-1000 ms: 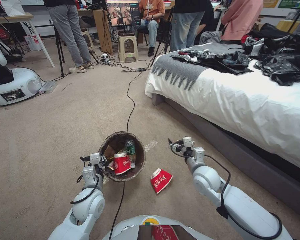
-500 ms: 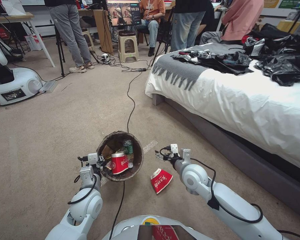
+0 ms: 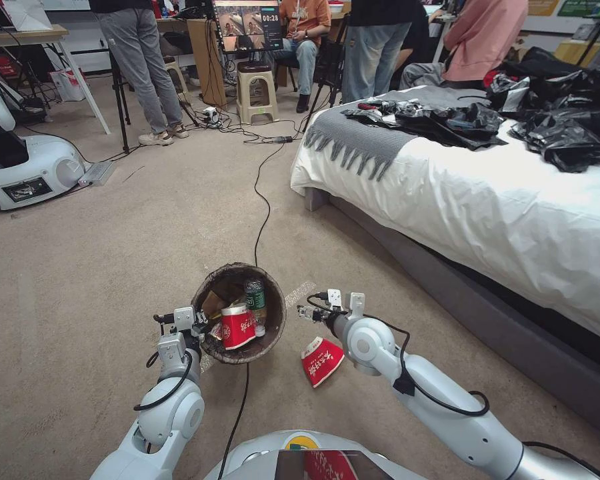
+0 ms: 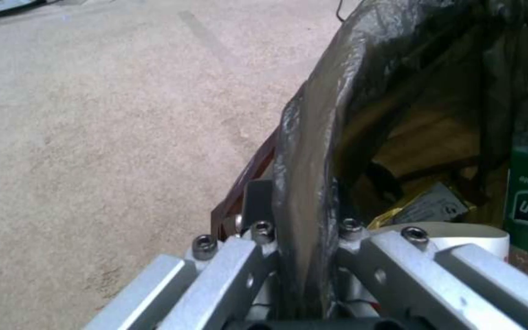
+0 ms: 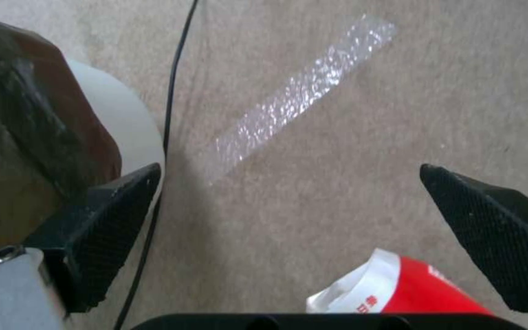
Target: Pick up the trash bin, then pick up the garbage from the floor and place it into the trash bin.
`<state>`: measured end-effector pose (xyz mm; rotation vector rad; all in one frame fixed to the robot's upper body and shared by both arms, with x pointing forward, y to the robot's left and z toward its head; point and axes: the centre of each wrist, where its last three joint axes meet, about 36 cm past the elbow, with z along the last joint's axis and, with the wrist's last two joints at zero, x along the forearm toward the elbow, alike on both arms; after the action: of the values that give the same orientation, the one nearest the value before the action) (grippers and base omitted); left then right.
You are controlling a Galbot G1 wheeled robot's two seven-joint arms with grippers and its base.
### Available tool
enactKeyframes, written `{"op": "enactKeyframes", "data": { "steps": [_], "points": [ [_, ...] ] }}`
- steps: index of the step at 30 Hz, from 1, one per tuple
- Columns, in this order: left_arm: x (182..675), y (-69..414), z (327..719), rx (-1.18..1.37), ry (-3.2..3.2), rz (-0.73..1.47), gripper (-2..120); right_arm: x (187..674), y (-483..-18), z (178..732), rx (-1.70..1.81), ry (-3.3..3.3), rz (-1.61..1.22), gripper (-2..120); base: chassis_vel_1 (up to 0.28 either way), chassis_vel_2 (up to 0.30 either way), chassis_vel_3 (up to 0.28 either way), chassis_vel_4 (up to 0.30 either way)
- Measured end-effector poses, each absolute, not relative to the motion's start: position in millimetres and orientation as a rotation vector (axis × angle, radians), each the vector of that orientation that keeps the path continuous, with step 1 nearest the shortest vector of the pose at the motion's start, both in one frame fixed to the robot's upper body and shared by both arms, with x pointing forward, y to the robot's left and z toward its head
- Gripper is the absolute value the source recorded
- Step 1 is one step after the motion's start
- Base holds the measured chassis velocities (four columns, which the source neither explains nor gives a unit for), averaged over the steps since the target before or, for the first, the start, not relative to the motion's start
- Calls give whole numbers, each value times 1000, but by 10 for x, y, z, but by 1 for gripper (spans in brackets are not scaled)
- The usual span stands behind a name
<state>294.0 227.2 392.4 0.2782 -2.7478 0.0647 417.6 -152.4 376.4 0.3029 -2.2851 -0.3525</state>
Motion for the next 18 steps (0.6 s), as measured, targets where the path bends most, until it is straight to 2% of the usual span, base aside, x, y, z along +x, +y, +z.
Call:
{"op": "enactKeyframes", "data": {
  "steps": [18],
  "points": [
    [2970,2266,3905,286,-2751,68,0,4196,-1276,3460,151,-2167,-330,100,0,0,0,0]
  ]
}}
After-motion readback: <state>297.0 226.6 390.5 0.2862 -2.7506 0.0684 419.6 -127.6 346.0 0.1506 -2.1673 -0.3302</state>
